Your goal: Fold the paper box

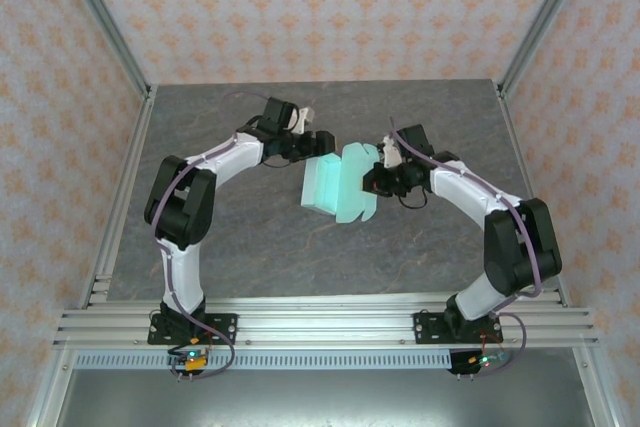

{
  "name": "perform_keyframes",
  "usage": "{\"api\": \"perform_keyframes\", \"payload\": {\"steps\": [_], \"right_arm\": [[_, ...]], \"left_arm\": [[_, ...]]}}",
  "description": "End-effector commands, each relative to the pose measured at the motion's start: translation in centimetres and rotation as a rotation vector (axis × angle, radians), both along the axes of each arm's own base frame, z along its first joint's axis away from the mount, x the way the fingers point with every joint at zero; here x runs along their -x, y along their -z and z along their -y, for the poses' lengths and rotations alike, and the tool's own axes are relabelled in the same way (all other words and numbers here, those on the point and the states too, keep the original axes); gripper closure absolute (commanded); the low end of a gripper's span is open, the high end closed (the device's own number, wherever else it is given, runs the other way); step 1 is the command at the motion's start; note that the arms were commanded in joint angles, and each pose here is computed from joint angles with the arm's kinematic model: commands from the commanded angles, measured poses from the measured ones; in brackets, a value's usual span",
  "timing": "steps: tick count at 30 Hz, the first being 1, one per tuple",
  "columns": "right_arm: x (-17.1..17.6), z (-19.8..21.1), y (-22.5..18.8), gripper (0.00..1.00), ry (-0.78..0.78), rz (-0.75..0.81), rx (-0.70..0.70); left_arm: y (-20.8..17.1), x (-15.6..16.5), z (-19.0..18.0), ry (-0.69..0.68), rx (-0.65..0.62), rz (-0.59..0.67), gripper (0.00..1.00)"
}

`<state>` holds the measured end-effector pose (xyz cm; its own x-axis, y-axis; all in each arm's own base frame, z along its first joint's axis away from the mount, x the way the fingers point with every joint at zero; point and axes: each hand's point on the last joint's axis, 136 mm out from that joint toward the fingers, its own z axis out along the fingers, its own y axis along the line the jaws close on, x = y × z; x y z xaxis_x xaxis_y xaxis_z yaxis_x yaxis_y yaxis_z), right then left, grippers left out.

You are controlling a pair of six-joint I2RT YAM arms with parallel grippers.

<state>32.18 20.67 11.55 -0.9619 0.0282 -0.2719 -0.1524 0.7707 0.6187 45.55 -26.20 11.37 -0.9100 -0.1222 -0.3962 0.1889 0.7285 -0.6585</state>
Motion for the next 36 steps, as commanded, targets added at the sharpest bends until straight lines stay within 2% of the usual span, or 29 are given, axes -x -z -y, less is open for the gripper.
{"api": "perform_keyframes", "payload": {"steps": [1,6,12,17,20,26,32,35,36], "right_arm": [[-0.3,0.5,-0.1,0.97,-0.065,0.045,0.087],[-0.3,1.0,-0.3,0.97,-0.089,0.084,0.128],[-0.1,0.8,-1.1,0.97,-0.115,0.125,0.169],[0.3,0.7,-1.1,0.97,-0.134,0.140,0.249],[0.3,0.5,-1.1,0.97,-0.134,0.140,0.251],[0.3,0.7,-1.4,0.97,-0.130,0.148,0.259],[0.3,0.7,-1.6,0.96,-0.126,0.163,0.288],[0.4,0.1,-1.3,0.96,-0.128,0.173,0.308],[0.6,-0.2,-1.1,0.96,-0.135,0.177,0.317]], "left_arm": [[0.3,0.6,-0.4,0.066,-0.034,-0.018,0.19],[0.2,0.8,-0.8,0.076,-0.021,-0.032,0.20],[1.3,1.1,0.0,0.055,0.046,-0.072,0.31],[1.8,1.4,0.0,0.027,0.071,-0.068,0.48],[2.2,1.6,-0.2,0.025,0.060,-0.078,0.58],[2.0,1.7,-0.4,0.018,0.062,-0.069,0.71],[1.4,1.7,-0.6,0.001,0.061,-0.031,0.78],[1.2,1.6,-0.8,-0.023,0.076,-0.024,0.77],[1.1,1.6,-0.8,-0.028,0.081,-0.021,0.73]]}}
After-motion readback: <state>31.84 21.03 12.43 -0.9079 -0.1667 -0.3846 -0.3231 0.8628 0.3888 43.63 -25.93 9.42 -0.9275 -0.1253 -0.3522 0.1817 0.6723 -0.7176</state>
